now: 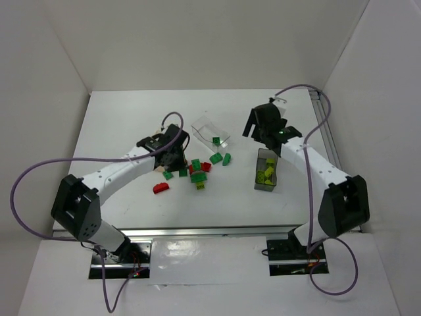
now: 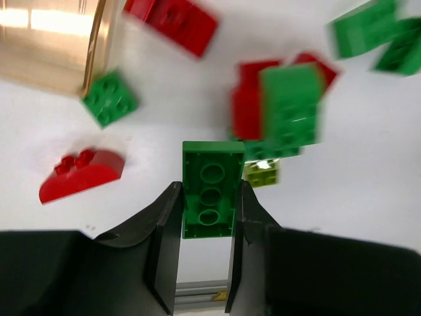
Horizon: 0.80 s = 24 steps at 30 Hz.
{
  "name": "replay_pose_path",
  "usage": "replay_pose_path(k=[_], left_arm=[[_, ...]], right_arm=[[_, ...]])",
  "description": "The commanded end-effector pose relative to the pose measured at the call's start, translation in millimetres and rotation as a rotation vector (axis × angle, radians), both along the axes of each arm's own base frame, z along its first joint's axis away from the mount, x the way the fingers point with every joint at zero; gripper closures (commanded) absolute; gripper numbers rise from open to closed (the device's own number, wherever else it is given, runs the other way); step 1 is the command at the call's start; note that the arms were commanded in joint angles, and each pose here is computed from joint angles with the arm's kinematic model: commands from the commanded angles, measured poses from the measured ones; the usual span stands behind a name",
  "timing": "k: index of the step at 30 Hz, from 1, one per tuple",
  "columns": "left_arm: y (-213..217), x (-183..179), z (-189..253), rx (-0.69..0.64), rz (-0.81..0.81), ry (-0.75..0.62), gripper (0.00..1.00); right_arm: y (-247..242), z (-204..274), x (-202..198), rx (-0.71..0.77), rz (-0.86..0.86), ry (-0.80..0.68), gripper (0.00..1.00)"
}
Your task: Sort the legos into containers by color
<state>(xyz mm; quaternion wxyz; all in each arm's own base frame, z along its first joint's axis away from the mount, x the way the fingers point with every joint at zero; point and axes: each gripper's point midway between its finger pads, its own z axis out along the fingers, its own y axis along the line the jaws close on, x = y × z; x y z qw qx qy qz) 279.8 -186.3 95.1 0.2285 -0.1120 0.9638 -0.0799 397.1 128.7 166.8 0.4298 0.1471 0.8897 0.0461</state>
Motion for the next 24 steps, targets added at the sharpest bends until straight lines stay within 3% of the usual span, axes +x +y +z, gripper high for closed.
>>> replay_pose_path(k=[1,5,8,10,11,16,20,21,24], left_arm=[[-8,35,40,0.014,-0.056,-0.108,0.77],[-36,88,68,-0.009,-0.074,-0.182,0.77],[-47,121,48,0.016,-0.088,-0.157,0.77],[-54,152,62,-0.004,-0.072,-0.206,0.77],[-62,162,43,0.001,-0.08,-0.176,0.76],[-78,212,53,-0.03,-0.077,-0.242,0.74],[-83,240,48,-0.042,-0.086,-0.264,0.42],[-87,239,46,-0.052,-0.108,-0.252,0.28],[-86,236,48,-0.052,-0.108,-0.25,0.13]], right_arm=[[-33,31,-12,-0.002,-0.072,-0.078,0.11],[-45,43,-21,0.033,-0.108,-0.126,0.11],[-50,43,-26,0.039,-0.123,-0.125,0.11],[-51,45,-29,0.038,-0.123,-0.123,0.11],[-51,45,-29,0.038,-0.123,-0.123,0.11],[-50,44,-36,0.054,-0.113,-0.111,0.11],[-50,48,-36,0.047,-0.108,-0.11,0.11],[-50,52,-35,0.05,-0.107,-0.118,0.11],[-48,52,-35,0.055,-0.1,-0.116,0.11]])
